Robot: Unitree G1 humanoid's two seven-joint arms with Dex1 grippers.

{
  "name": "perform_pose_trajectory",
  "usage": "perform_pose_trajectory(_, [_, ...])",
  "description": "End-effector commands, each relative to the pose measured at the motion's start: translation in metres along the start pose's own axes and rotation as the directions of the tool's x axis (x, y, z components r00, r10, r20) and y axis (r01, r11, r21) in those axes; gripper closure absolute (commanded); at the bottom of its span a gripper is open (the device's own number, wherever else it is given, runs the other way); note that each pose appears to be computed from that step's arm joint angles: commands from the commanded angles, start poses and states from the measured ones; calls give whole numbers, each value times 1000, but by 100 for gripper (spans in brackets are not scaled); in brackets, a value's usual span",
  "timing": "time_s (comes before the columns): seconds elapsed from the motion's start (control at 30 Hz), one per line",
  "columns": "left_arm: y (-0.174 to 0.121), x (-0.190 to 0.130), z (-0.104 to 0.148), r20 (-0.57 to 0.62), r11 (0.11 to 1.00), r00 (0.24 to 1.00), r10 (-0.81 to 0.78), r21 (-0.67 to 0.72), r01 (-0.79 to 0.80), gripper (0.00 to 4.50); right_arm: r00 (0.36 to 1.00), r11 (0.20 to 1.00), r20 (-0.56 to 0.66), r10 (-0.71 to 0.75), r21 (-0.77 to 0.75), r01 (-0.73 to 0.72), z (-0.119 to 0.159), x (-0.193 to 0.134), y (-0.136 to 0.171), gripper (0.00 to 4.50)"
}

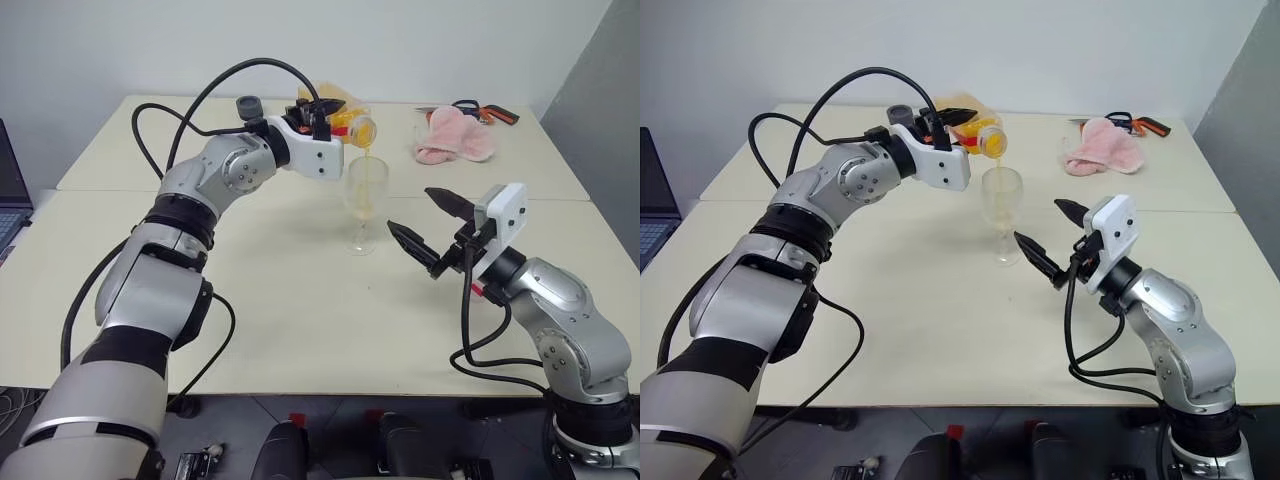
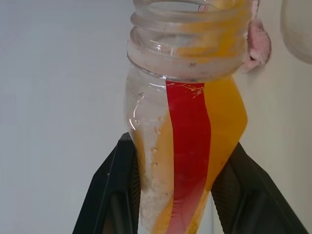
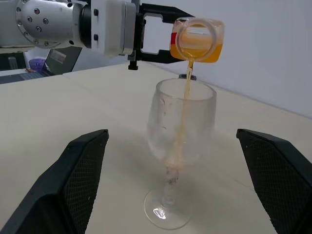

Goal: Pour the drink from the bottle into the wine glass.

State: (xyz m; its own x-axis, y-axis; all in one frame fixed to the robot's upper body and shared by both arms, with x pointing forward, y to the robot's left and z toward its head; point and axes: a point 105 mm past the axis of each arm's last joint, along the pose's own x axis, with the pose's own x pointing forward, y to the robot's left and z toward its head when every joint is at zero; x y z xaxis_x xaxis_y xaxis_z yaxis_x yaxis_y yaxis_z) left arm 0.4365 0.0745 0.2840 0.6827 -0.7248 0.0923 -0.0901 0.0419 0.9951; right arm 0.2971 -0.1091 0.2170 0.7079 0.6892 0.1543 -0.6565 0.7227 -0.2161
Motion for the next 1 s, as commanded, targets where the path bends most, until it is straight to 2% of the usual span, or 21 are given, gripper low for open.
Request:
perform_pose_trajectory(0.03, [29,1,5,27,996,997,77,47,-78,292,998,999,55,13,-32,-11,15,-4,1,0])
perform_pose_trajectory(1.0, [31,-3,0,14,992,996,87,86,-88,292,998,999,36,46,-31,-44,14,-9,0,0])
